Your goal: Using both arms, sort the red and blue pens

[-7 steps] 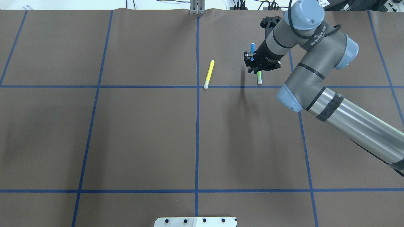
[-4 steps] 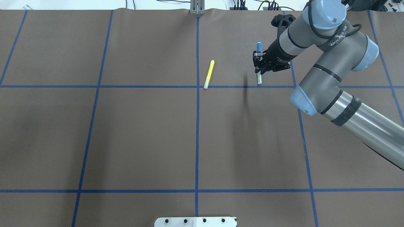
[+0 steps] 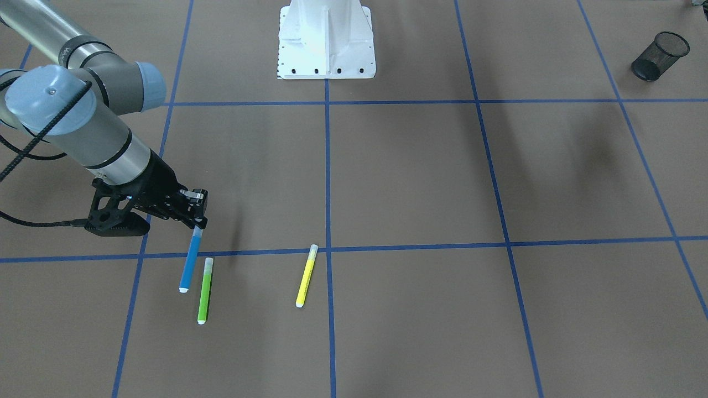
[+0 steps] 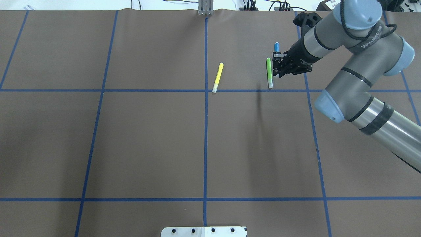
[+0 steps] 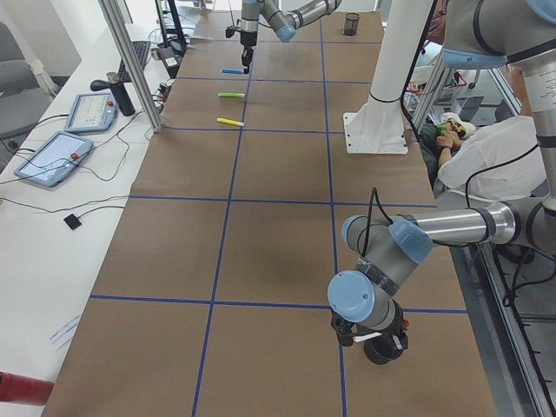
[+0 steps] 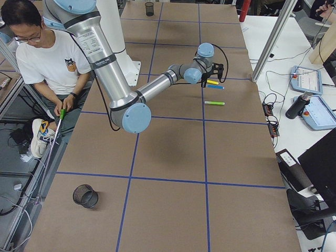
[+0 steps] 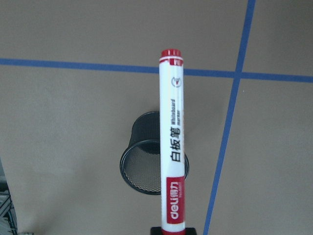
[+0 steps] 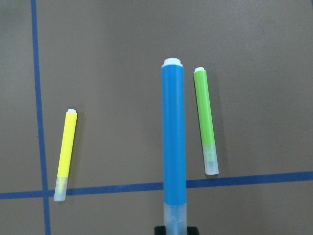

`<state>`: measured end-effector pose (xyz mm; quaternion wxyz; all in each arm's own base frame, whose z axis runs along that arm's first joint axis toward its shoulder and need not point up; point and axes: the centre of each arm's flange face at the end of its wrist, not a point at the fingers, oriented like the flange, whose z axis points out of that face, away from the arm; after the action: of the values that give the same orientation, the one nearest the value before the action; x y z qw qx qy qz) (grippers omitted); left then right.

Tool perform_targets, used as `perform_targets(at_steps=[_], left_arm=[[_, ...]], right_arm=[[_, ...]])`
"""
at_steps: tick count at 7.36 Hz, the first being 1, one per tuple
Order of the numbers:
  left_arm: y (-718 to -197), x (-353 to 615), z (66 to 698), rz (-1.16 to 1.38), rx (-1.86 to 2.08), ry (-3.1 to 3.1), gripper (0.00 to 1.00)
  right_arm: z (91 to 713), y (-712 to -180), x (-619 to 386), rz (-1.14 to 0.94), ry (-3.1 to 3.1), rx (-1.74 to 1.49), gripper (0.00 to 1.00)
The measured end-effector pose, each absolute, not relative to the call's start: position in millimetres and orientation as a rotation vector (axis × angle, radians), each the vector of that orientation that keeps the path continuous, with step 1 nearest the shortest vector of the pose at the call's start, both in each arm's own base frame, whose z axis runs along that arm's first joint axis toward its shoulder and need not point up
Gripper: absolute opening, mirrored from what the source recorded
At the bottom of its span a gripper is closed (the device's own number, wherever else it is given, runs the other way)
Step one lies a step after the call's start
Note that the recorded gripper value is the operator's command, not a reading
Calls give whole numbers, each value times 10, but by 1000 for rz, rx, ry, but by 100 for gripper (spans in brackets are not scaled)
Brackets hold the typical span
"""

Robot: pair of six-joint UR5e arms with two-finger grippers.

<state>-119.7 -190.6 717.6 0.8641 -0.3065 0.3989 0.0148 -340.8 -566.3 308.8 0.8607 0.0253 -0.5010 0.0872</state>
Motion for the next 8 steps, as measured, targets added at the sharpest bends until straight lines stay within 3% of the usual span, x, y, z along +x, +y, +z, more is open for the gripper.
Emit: perform_targets(at_steps=[8], left_arm=[[-1622, -1102, 7717, -140, -999, 953, 0]], right_arm=[[3816, -5067, -1682, 288, -1140, -89, 0]])
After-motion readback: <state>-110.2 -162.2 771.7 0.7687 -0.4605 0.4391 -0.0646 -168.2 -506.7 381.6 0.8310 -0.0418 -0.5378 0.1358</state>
